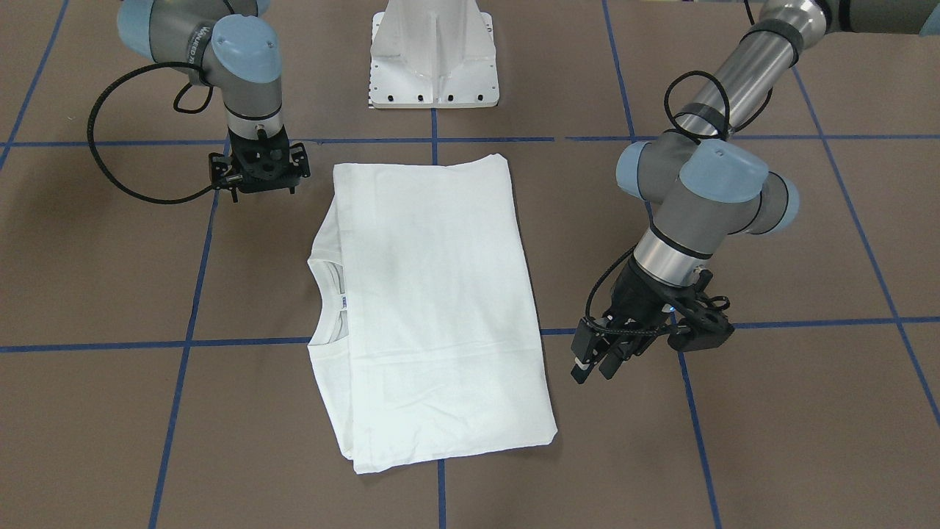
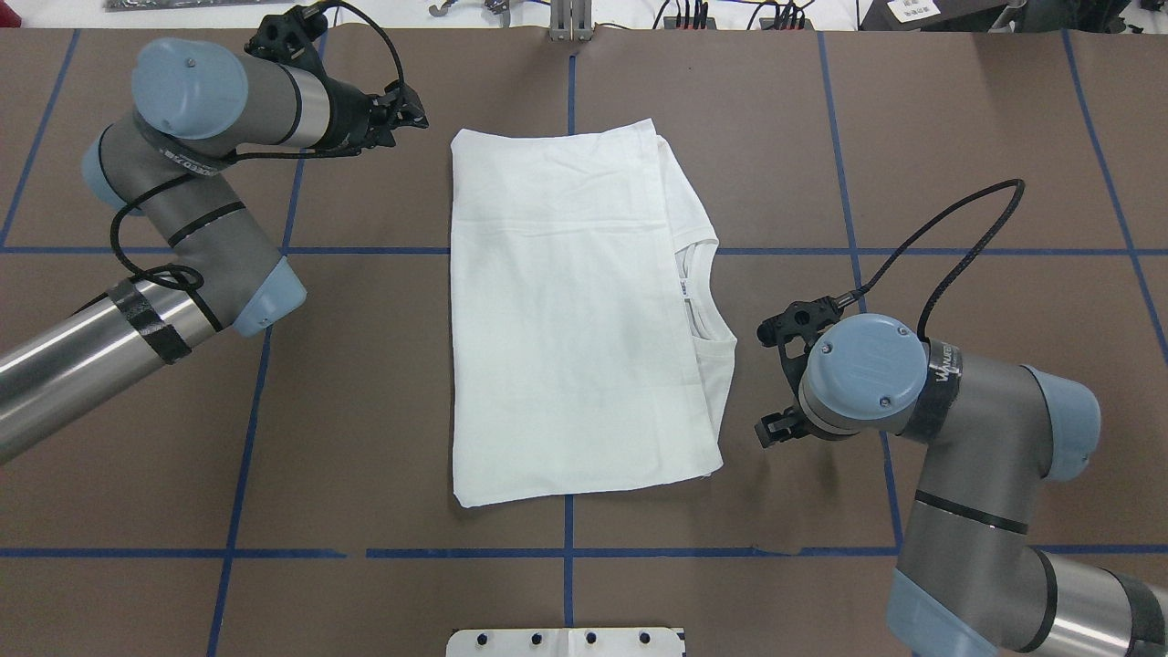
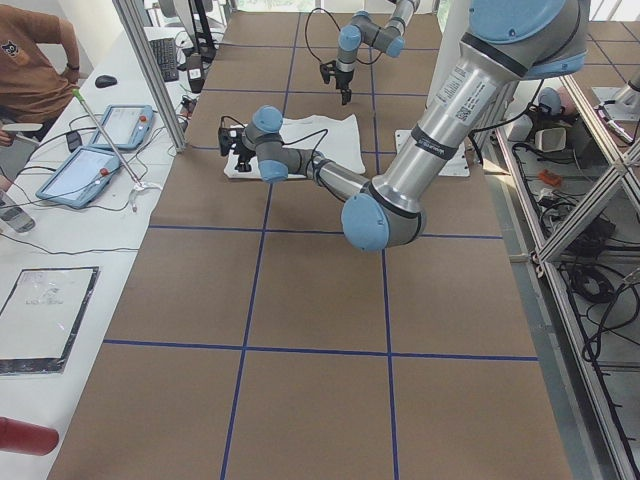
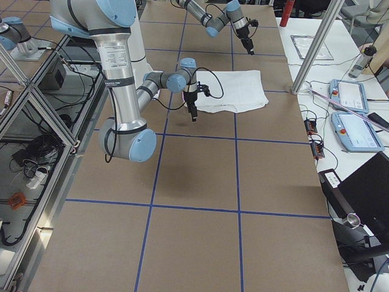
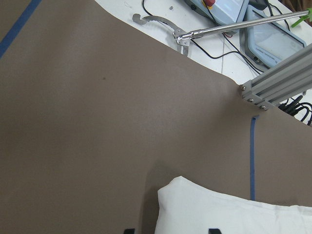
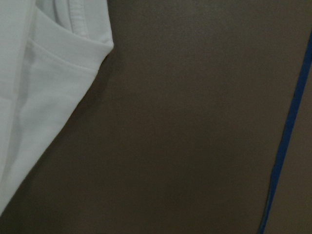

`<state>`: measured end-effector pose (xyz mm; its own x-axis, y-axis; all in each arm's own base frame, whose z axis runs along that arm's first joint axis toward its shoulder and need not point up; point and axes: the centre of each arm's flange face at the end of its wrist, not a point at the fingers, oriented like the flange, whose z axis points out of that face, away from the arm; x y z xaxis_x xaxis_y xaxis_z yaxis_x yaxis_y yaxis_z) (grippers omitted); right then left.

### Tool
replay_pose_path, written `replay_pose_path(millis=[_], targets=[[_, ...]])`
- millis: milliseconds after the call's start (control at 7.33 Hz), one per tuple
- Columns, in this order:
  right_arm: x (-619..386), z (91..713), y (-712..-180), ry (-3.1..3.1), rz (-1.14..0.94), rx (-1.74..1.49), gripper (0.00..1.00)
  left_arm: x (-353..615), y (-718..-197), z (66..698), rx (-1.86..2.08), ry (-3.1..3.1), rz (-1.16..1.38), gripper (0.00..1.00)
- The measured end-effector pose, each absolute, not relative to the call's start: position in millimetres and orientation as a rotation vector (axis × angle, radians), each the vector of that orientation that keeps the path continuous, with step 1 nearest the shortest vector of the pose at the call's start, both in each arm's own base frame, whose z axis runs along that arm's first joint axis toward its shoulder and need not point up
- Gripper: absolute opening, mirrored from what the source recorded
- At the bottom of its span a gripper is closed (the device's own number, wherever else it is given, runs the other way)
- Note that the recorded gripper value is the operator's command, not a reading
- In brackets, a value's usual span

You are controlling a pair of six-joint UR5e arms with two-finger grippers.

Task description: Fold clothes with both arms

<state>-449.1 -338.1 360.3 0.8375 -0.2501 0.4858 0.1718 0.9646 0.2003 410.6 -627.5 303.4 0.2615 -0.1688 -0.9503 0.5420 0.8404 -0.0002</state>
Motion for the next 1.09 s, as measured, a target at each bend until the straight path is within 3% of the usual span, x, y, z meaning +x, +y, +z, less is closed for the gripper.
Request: replay_pose_path(millis=[682, 1091], targets=[[-496, 295, -308, -0.692, 0.488, -0.029, 1.0, 390, -608, 308, 0.373, 1.237, -0.492, 0.59], [-528, 293, -270, -0.738, 0.795, -0.098, 1.0, 388, -604, 308, 0.375, 1.241, -0.489, 0.59]])
